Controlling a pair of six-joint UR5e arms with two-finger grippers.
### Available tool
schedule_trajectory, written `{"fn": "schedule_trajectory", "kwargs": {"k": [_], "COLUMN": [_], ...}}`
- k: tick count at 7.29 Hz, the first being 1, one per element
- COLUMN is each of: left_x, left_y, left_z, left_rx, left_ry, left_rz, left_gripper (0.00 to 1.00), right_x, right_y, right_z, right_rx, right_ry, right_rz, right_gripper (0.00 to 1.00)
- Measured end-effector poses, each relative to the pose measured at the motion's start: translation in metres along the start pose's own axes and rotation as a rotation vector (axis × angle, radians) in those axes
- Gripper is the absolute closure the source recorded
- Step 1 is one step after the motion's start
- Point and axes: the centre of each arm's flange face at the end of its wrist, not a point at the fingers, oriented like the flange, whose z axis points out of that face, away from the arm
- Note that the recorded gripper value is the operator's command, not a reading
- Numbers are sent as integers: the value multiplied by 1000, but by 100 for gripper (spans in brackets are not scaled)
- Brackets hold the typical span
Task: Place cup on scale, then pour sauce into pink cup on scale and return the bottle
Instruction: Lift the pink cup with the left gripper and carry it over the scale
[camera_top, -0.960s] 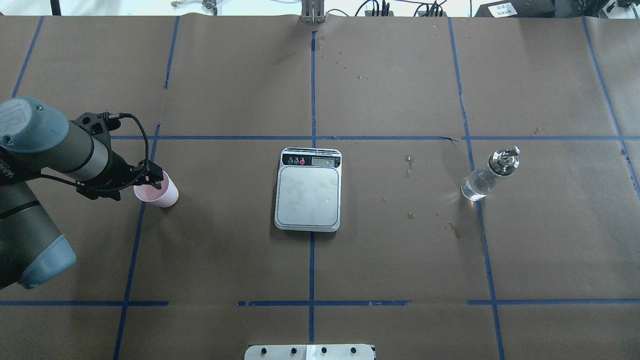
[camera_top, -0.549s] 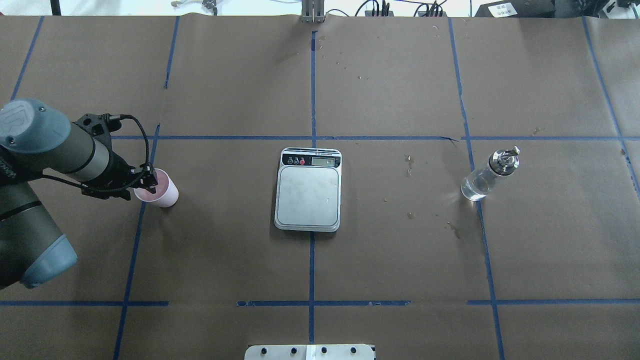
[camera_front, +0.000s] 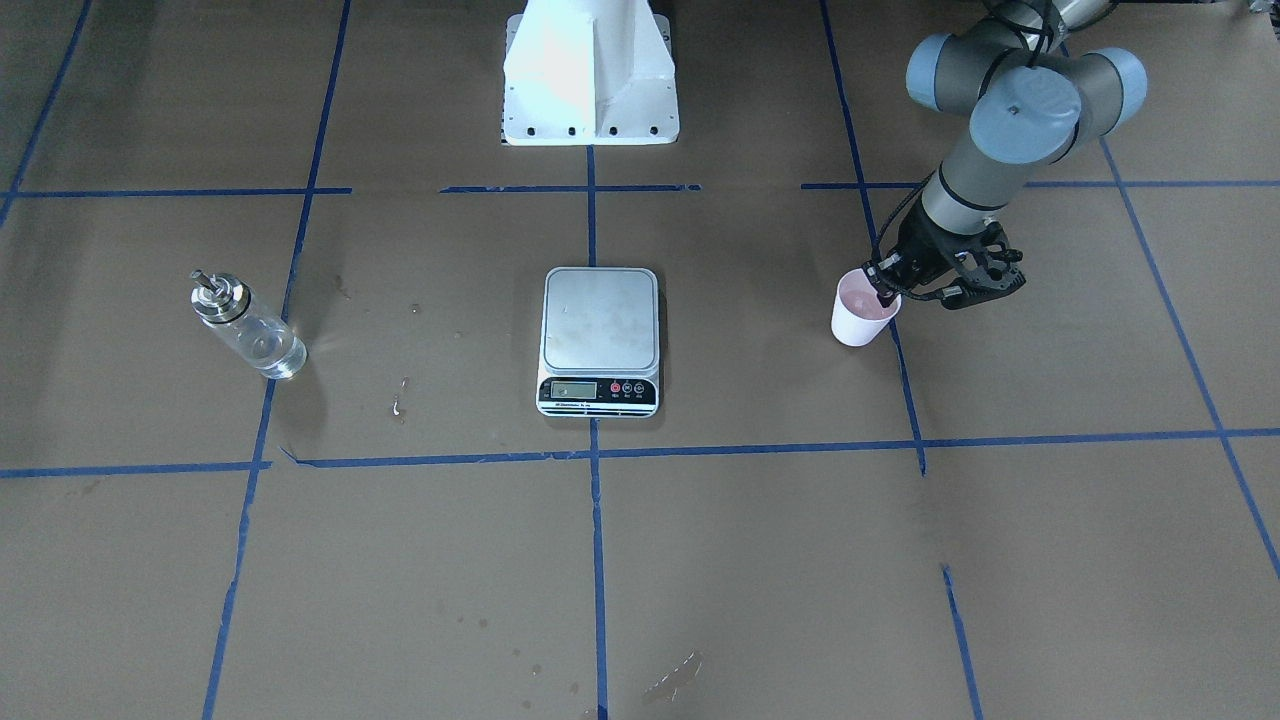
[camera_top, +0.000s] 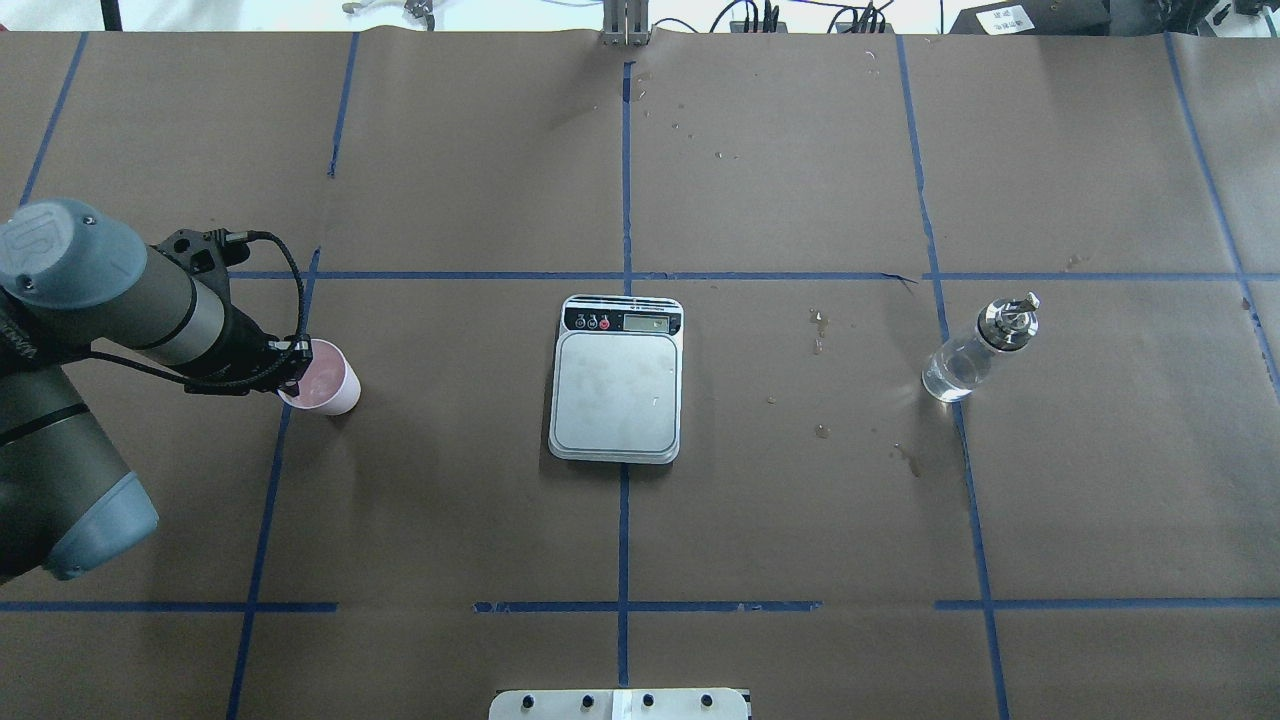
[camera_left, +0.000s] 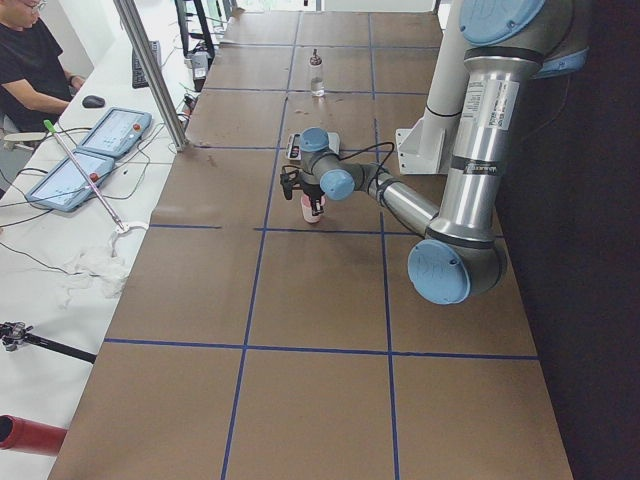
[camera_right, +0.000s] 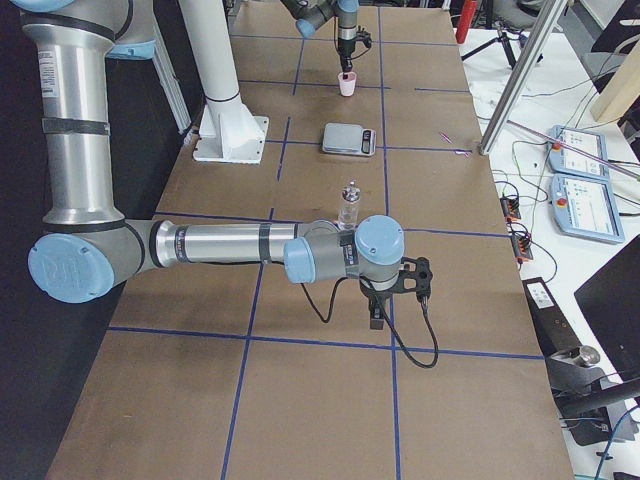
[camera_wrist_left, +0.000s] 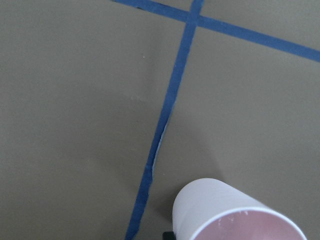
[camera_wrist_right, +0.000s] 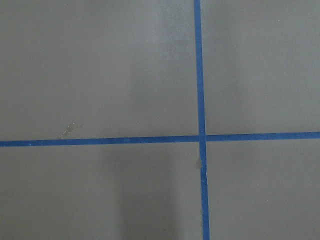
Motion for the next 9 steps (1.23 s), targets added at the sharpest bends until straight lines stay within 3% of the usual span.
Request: {"fn": "schedule_trajectory", "kwargs": {"k": [3,5,7,9], "left_x": [66,144,225,284], "left_y": [4,10,18,50], "left_z": [-82,-127,-125,-87], "left_rx": [18,-8,-43,-45], "left_ry": [-17,20,35,14], "left_rz": [-31,-104,-213,-270], "left_gripper": [100,100,100,100], "right_x": [-3,-8,-12,-14], "right_y": [-3,-3,-3,-3], "right_z": [-2,-6,-9,-11], "right_rx": [1,8,14,18], "right_ry": [-3,-7,-7,-7], "right_rz": [-3,-12,-19,-23], "right_gripper": [0,0,0,0]}}
